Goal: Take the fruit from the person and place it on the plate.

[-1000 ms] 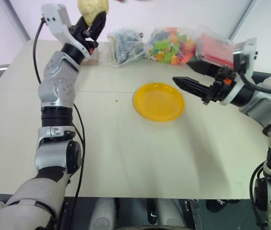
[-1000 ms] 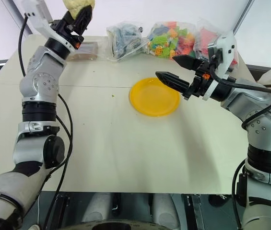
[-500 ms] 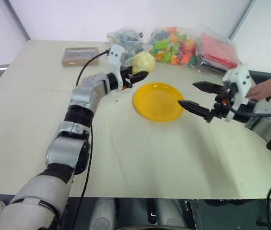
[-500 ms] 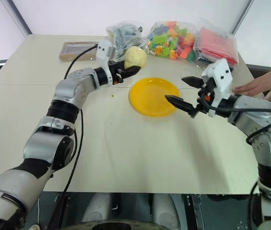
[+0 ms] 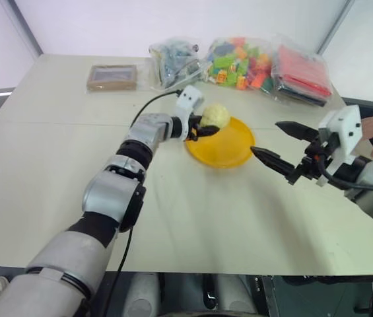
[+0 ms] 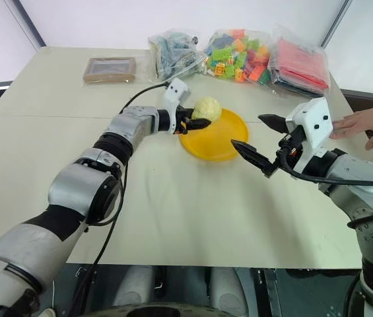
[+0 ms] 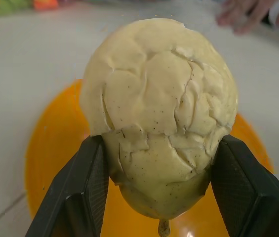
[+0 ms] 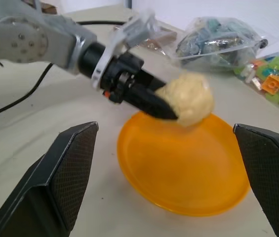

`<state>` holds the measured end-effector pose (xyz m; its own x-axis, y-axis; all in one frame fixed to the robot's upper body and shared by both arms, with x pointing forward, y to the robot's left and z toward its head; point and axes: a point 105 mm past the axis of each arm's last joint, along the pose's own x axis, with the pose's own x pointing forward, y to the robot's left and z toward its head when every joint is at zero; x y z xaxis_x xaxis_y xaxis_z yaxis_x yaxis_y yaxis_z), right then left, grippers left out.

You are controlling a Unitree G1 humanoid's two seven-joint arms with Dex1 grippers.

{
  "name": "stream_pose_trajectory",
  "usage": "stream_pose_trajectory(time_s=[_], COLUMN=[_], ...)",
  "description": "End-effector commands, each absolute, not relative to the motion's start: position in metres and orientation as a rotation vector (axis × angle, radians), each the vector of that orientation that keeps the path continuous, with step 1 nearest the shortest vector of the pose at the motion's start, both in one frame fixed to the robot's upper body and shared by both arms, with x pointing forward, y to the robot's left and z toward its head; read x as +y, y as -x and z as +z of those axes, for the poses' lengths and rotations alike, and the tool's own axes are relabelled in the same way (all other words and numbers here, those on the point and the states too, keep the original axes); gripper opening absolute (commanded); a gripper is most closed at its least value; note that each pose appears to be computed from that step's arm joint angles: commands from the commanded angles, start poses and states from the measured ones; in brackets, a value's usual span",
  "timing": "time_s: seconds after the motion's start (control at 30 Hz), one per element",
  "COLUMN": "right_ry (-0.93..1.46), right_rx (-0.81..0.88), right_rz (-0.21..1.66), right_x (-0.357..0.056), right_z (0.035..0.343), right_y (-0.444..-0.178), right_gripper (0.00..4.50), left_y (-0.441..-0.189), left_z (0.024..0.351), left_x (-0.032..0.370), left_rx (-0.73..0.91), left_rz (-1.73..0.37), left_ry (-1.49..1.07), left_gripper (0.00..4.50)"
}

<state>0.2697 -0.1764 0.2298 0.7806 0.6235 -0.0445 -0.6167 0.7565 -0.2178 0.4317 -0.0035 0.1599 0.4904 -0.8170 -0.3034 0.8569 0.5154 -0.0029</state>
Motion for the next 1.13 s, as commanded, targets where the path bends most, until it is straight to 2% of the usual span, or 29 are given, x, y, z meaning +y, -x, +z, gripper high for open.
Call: stream_pose_trajectory(time_s=[0.03,0.1,0.13,0.17,0.2,0.33,0.5,0.7,0.87,1.13], right_ry=[0.235,0.233,0.233,0.231,0.228,0.227,0.225,0.222,0.223,0.268], right_rx=[-0.087,-0.086,-0.085,-0.086,-0.087,-0.084,-0.082,-0.033,-0.011,0.023], right_rz=[0.650,0.644,0.642,0.640,0.640,0.643,0.664,0.702,0.733,0.776], right_x=[-0.176,-0.176,-0.176,-0.175,-0.175,-0.174,-0.171,-0.170,-0.174,-0.181], right_z=[0.241,0.240,0.240,0.240,0.240,0.239,0.239,0.223,0.219,0.216], right_y=[-0.262,-0.261,-0.260,-0.260,-0.260,-0.262,-0.267,-0.274,-0.283,-0.294], right_gripper=[4.50,4.50,4.50,4.50,4.50,4.50,4.50,4.50,4.50,4.50], left_y=[-0.430,-0.429,-0.429,-0.429,-0.428,-0.427,-0.423,-0.424,-0.390,-0.335], left_z=[0.169,0.166,0.165,0.165,0.164,0.168,0.204,0.242,0.254,0.255], left_x=[-0.012,-0.013,-0.013,-0.013,-0.013,-0.011,-0.003,0.057,0.106,0.151], left_rx=[0.229,0.232,0.230,0.232,0.234,0.215,0.081,-0.078,-0.122,-0.104], left_rz=[-1.056,-1.059,-1.059,-1.066,-1.070,-1.095,-1.188,-1.049,-0.923,-0.723], left_ry=[-0.224,-0.232,-0.234,-0.235,-0.236,-0.228,-0.152,-0.253,-0.281,-0.218], left_gripper=[2.33,3.37,3.66,4.19,4.45,4.45,4.45,4.45,4.45,4.45])
